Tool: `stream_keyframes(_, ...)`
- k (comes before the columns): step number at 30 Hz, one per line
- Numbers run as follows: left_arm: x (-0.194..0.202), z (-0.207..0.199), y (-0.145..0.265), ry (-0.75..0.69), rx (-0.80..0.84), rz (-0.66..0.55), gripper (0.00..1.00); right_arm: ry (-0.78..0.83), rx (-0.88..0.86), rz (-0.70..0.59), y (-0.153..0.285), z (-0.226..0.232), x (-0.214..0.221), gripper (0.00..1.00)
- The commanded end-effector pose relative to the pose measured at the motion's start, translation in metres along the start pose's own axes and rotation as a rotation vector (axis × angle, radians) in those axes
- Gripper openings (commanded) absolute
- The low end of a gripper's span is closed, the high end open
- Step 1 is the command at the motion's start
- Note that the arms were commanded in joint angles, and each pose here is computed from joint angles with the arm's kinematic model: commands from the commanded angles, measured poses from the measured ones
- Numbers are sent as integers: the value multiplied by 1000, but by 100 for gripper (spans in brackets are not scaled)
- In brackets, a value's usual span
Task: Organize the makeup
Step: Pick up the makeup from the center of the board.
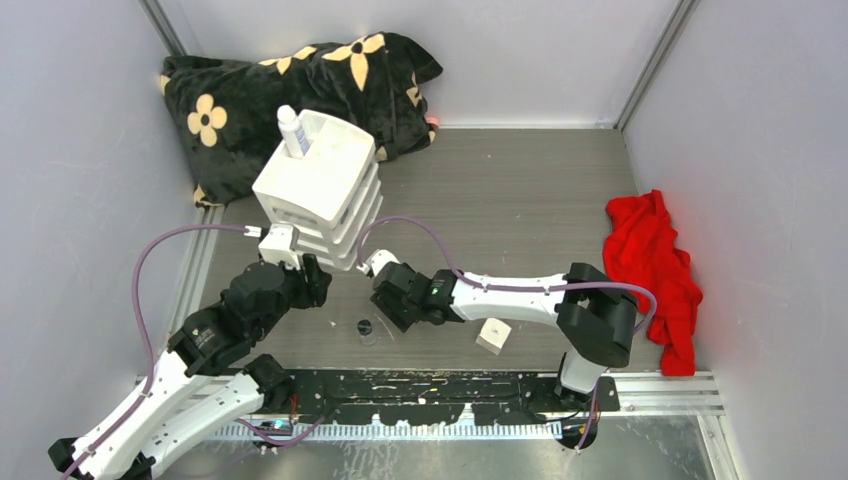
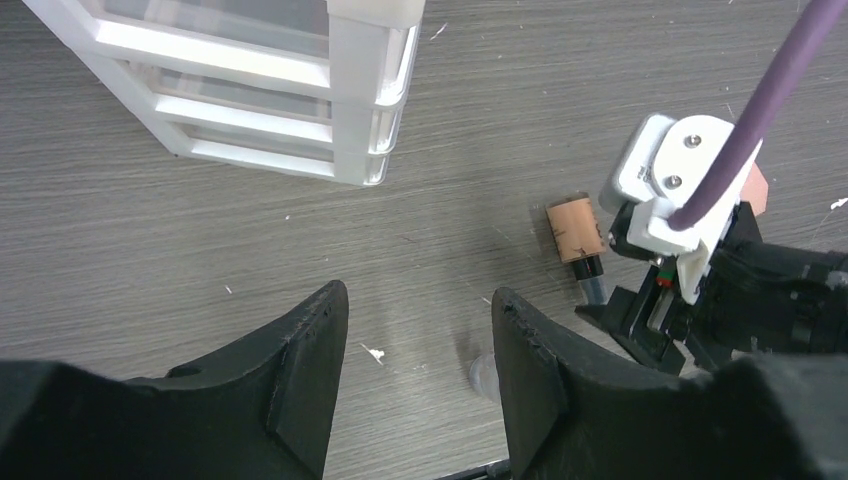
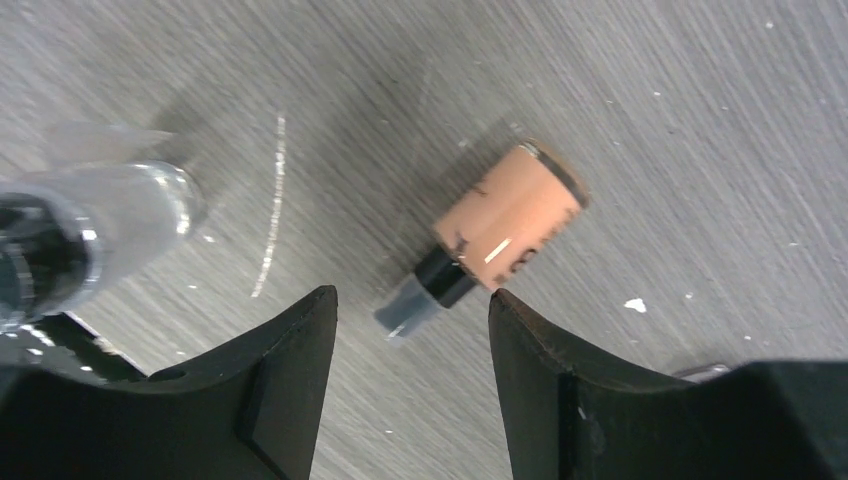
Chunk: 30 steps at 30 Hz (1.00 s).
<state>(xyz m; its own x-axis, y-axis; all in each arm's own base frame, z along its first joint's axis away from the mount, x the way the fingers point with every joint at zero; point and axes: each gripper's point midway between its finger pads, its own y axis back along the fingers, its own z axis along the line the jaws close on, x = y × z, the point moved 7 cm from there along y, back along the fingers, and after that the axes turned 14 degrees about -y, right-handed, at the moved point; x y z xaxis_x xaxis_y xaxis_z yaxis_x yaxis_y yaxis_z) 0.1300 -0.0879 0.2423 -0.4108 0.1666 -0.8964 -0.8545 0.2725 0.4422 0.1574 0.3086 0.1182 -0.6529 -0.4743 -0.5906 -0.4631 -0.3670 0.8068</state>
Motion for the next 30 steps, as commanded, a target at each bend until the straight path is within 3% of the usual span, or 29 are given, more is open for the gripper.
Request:
stream_keyframes(1,-9,-2,-1,20,13,-48,56,-128,-74,-97,8,24,-12,62)
stream_keyframes(14,-3,-5,-4,14,28,-34,56,-293,149,-115,-3,10,13,58)
stream_keyframes(27,3,-2,-3,-2,23,-32,56,-340,229,-86,-30,10,25,58)
stream_keyframes(30,3,-3,-5,-4,25,-31,56,-337,243,-81,-31,9,28,47)
